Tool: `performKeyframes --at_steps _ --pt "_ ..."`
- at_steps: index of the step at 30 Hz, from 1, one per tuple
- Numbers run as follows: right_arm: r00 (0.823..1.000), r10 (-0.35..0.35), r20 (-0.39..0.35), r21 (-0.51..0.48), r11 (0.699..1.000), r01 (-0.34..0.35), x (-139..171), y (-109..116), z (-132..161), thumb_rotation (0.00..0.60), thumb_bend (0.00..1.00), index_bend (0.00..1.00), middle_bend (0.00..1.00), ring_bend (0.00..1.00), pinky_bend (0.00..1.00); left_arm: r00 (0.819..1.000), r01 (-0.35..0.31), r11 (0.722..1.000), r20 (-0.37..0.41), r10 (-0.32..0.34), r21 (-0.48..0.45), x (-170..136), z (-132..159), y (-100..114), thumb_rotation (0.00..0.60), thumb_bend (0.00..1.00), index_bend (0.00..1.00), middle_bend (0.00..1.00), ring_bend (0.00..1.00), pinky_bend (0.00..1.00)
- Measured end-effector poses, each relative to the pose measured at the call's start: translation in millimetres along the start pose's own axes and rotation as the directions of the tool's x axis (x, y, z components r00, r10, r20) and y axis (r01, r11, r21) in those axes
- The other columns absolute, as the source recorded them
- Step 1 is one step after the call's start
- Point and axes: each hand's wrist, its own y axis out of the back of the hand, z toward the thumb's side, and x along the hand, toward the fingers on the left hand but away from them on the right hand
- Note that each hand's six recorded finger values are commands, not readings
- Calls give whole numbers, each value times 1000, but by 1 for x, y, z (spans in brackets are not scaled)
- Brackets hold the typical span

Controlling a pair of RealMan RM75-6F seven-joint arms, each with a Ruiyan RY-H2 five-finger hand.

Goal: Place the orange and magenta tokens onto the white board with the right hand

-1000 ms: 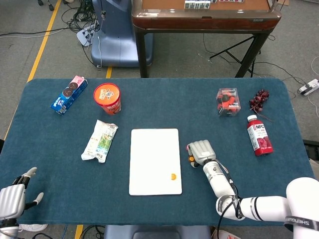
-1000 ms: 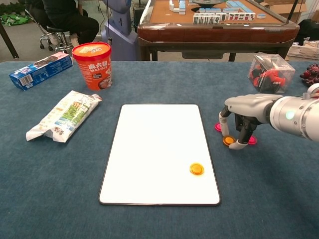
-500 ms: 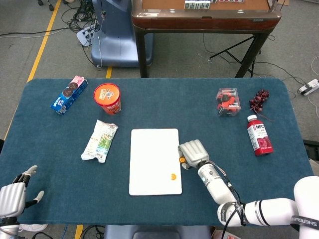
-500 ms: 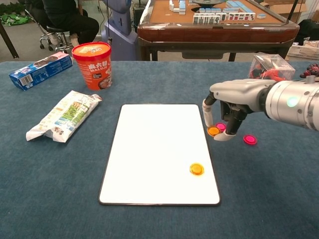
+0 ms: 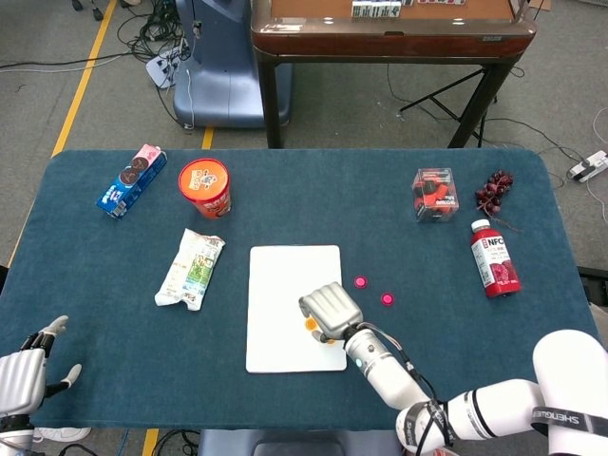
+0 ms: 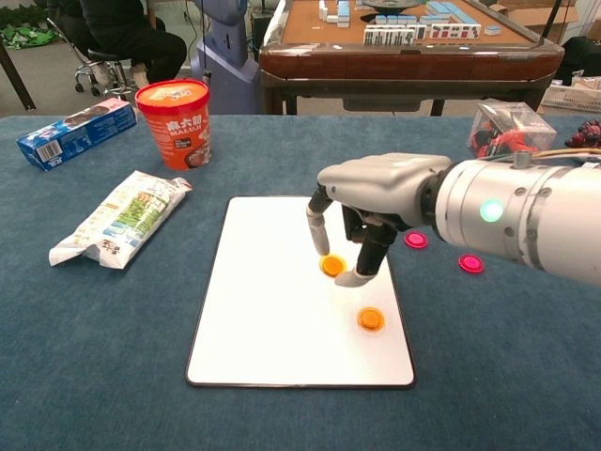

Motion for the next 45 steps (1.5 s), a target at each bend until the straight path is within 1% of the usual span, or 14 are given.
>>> performKeyframes --at_steps 9,14,17,22,24,27,30,34,38,42,45 --pt "999 36 -33 6 999 -36 -6 -17 17 600 248 520 1000 1000 1000 1000 -4 1000 -3 4 -4 1 -1 1 600 236 201 299 305 642" --pt "998 43 -42 9 999 -43 -7 -23 24 600 223 519 1000 1000 1000 1000 -3 1000 -1 3 -12 0 0 1 600 235 201 299 304 642" --pt "998 44 -35 17 999 -43 -9 -24 23 600 180 518 1000 1000 1000 1000 2 1000 -4 -3 -27 -1 0 1 600 236 201 299 305 642" --pt "999 41 -23 17 999 -40 -11 -25 21 600 53 487 1000 1000 1000 1000 5 1000 -6 -5 -28 -2 0 1 600 236 201 299 305 642" --pt "999 41 -21 15 999 -40 -11 -26 21 600 23 479 1000 1000 1000 1000 7 1000 -6 -7 -28 -2 0 0 600 236 201 299 305 642" --pt "999 41 -16 9 999 -41 -10 -27 18 600 6 476 1000 1000 1000 1000 9 1000 -6 -9 -28 -3 0 0 600 236 201 299 305 642" --pt "999 34 0 2 999 -34 -9 -26 11 600 11 475 1000 1000 1000 1000 11 1000 -6 -12 -27 -3 0 -1 600 236 201 299 304 643" --pt "999 23 36 6 1000 -23 -6 -22 -5 600 52 475 1000 1000 1000 1000 8 1000 -7 -9 -28 -3 0 0 600 236 201 299 304 643" --pt "995 12 102 21 1000 -14 0 -15 -34 600 108 475 1000 1000 1000 1000 5 1000 -3 -5 -30 -2 2 1 600 236 201 299 305 643" --pt "984 9 179 38 999 -16 10 -11 -69 600 127 475 1000 1000 1000 1000 4 1000 2 -4 -31 0 4 1 600 236 201 299 305 643" --pt "970 18 242 47 998 -30 19 -11 -96 600 124 475 1000 1000 1000 1000 3 1000 6 -3 -31 0 6 1 600 236 201 299 305 643"
